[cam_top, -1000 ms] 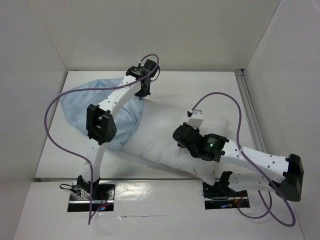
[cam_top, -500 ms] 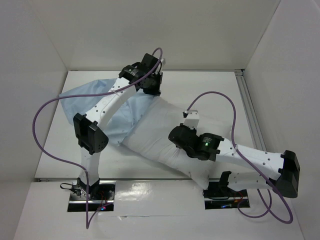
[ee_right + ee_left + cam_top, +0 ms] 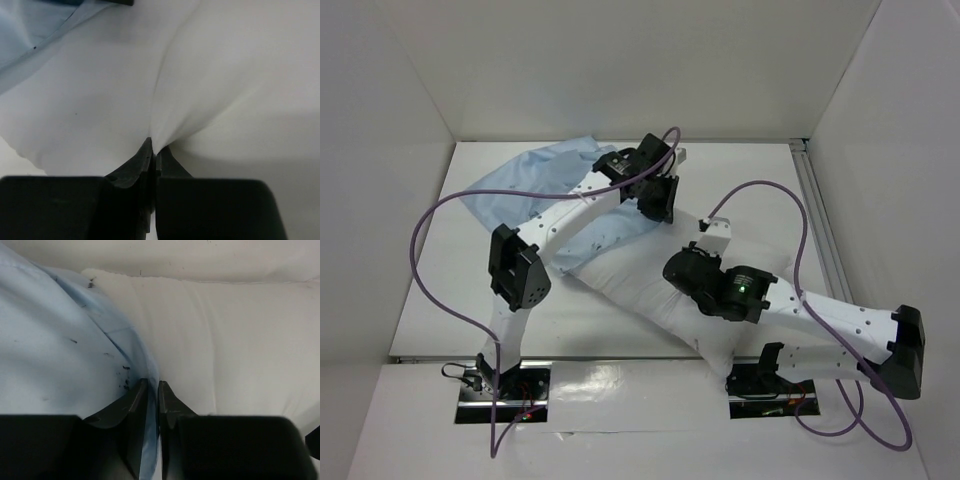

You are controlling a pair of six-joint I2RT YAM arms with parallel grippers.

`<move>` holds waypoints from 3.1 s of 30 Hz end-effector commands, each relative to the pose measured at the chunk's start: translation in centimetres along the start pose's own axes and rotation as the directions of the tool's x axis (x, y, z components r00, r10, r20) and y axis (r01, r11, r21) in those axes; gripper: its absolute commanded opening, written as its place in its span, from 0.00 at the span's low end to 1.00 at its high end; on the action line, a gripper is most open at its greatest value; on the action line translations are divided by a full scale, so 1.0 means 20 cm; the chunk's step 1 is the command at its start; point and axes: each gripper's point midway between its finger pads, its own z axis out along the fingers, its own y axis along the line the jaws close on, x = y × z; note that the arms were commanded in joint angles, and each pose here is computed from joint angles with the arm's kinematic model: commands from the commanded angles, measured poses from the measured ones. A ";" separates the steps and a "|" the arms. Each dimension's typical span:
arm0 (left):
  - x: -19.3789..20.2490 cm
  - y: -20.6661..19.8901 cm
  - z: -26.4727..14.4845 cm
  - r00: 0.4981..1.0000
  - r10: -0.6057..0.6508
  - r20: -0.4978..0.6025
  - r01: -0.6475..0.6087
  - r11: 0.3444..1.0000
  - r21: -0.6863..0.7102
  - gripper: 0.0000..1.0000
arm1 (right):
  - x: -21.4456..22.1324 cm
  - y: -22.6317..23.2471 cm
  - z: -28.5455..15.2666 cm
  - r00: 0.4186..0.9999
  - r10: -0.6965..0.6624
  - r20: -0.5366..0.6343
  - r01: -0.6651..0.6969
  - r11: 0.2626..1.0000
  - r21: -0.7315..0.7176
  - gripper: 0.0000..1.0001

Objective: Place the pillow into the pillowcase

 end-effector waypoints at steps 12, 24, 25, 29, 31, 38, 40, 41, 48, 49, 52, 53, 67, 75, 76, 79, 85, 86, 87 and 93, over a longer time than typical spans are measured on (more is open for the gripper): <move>0.12 0.35 -0.77 0.962 -0.051 0.267 0.149 0.920 -0.362 0.99 | -0.09 -0.07 -0.03 0.995 0.077 0.060 -0.080 0.995 0.053 0.00; 1.02 0.62 -0.64 0.897 -0.274 0.347 0.420 0.777 -0.470 0.87 | -0.19 -0.01 -0.02 0.995 0.064 0.078 -0.066 0.998 0.018 0.00; 1.09 0.68 -0.59 0.895 -0.291 0.339 0.436 0.732 -0.523 0.89 | -0.19 -0.01 -0.01 0.996 0.056 0.074 -0.057 0.998 0.014 0.00; 1.12 0.79 -0.55 0.893 -0.257 0.370 0.443 0.652 -0.616 0.92 | -0.20 -0.03 0.01 0.997 0.059 0.057 -0.061 0.998 0.018 0.00; 1.14 0.87 -0.55 0.882 -0.255 0.396 0.465 0.602 -0.649 0.90 | -0.23 -0.04 0.00 0.995 0.069 0.068 -0.070 0.997 0.013 0.00; 1.10 1.03 -0.52 0.865 -0.226 0.447 0.494 0.534 -0.686 0.80 | -0.25 -0.08 -0.01 0.995 0.082 0.058 -0.083 0.996 0.009 0.00; 1.06 1.06 -0.51 0.853 -0.227 0.470 0.512 0.536 -0.671 0.74 | -0.26 -0.10 0.00 0.995 0.078 0.062 -0.079 0.997 0.020 0.00; 1.05 1.07 -0.51 0.858 -0.219 0.465 0.504 0.538 -0.676 0.71 | -0.28 -0.11 0.00 0.993 0.091 0.071 -0.093 0.995 0.022 0.00; 0.96 1.04 -0.52 0.864 -0.219 0.454 0.491 0.573 -0.657 0.00 | -0.28 -0.12 0.01 0.993 0.100 0.059 -0.100 0.995 0.008 0.00; 0.94 1.02 -0.52 0.865 -0.222 0.450 0.488 0.585 -0.648 0.00 | -0.27 -0.10 0.02 0.994 0.099 0.050 -0.099 0.995 0.002 0.00; 0.80 0.87 -0.53 0.881 -0.171 0.440 0.425 0.693 -0.583 0.00 | -0.29 -0.07 0.04 0.994 0.098 0.057 -0.098 0.995 -0.006 0.00; 0.76 0.74 -0.50 0.894 -0.171 0.414 0.382 0.773 -0.506 0.00 | -0.32 -0.04 0.03 0.990 0.117 0.072 -0.116 0.993 -0.026 0.00; 0.53 -0.23 -0.54 0.983 -0.067 0.170 0.024 0.970 0.242 0.00 | -0.46 0.19 0.34 0.952 0.285 0.109 -0.276 0.956 -0.097 0.00; 0.59 -0.22 -0.69 0.989 -0.045 0.141 0.008 0.968 0.249 0.06 | -0.35 0.17 0.31 0.954 0.292 0.060 -0.282 0.950 -0.134 0.00; 0.50 -0.23 -0.78 0.980 -0.018 0.198 -0.029 0.971 0.237 0.33 | -0.36 0.15 0.28 0.966 0.253 0.061 -0.242 0.960 -0.143 0.08; 0.36 -0.15 -0.87 0.967 -0.007 0.255 -0.023 0.993 0.114 0.66 | -0.38 0.04 0.19 0.982 0.176 0.072 -0.170 0.982 -0.080 0.66; 0.10 0.17 -0.77 0.948 -0.064 0.312 0.140 0.964 -0.227 0.72 | -0.54 -0.25 0.05 0.984 0.074 0.163 -0.097 0.985 0.142 0.95; 0.08 0.21 -0.69 0.957 -0.078 0.279 0.163 0.942 -0.295 0.72 | -0.59 -0.32 0.06 0.982 0.057 0.178 -0.090 0.979 0.182 0.99; 0.06 0.24 -0.65 0.959 -0.079 0.272 0.173 0.923 -0.342 0.72 | -0.61 -0.34 0.08 0.985 0.058 0.163 -0.086 0.981 0.174 0.99; 0.07 0.45 -0.44 0.977 -0.112 0.183 0.200 0.783 -0.590 0.74 | -0.65 -0.58 0.30 0.997 0.078 0.029 -0.081 0.986 0.143 0.99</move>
